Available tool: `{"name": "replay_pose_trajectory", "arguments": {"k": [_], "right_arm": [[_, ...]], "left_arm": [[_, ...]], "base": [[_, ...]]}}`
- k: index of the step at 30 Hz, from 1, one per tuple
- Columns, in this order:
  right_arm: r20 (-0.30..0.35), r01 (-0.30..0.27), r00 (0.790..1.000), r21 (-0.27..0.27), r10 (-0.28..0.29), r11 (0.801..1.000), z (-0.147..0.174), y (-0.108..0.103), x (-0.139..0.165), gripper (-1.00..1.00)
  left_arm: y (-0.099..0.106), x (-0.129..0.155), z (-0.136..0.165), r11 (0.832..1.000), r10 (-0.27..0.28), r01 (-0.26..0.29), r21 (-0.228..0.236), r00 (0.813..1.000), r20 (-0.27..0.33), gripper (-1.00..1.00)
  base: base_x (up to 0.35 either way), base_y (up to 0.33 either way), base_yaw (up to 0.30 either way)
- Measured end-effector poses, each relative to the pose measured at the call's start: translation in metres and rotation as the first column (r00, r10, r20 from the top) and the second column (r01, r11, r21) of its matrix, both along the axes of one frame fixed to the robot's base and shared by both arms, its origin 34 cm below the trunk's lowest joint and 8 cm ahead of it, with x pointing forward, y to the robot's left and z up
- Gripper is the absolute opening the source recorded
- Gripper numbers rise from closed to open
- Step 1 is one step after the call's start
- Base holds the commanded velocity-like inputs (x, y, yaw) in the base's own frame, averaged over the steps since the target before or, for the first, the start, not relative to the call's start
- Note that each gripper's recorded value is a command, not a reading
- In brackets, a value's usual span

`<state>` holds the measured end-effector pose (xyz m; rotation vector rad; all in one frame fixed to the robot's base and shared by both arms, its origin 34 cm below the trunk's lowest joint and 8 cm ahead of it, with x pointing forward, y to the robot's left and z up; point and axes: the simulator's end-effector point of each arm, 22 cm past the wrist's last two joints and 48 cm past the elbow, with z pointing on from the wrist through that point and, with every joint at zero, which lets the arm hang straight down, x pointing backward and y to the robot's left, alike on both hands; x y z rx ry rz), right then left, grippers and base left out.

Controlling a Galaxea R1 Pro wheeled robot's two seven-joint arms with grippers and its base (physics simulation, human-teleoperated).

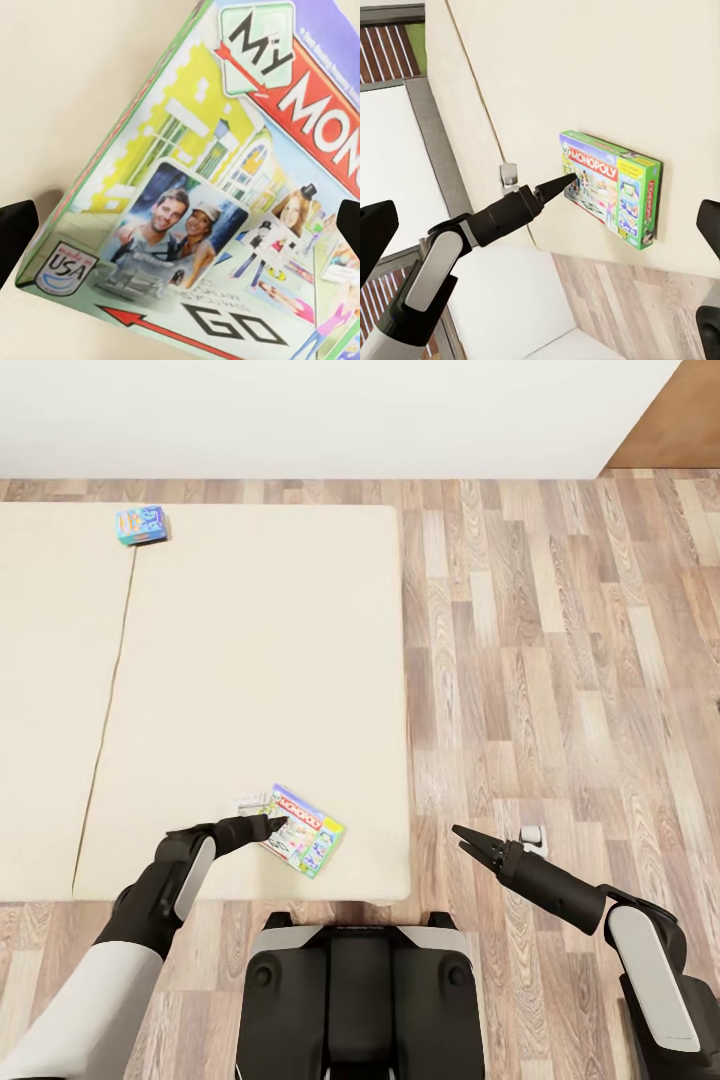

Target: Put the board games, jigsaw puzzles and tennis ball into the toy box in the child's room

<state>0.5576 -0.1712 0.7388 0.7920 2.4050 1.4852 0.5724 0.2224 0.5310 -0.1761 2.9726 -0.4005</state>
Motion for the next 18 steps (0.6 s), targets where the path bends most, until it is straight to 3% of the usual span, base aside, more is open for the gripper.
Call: {"name": "replay_pose_trajectory", "arguments": {"k": [14, 18], "right_arm": [[0.000, 0.000, 1.000, -0.001, 0.000, 1.000, -0.0003, -0.0008, 0.0000, 1.00], [0.000, 0.000, 1.000, -0.002, 0.000, 1.000, -0.0002, -0.0011, 0.0000, 1.00]], "left_arm": [[-0.0034, 0.0016, 0.0017, 1.000, -0.006, 0.006, -0.011, 1.000, 0.004, 1.00], [-0.0043, 0.0010, 0.0017, 1.000, -0.006, 0.006, -0.013, 1.000, 0.001, 1.00]], "base": [[0.000, -0.001, 0.000], [0.000, -0.170, 0.000]]}}
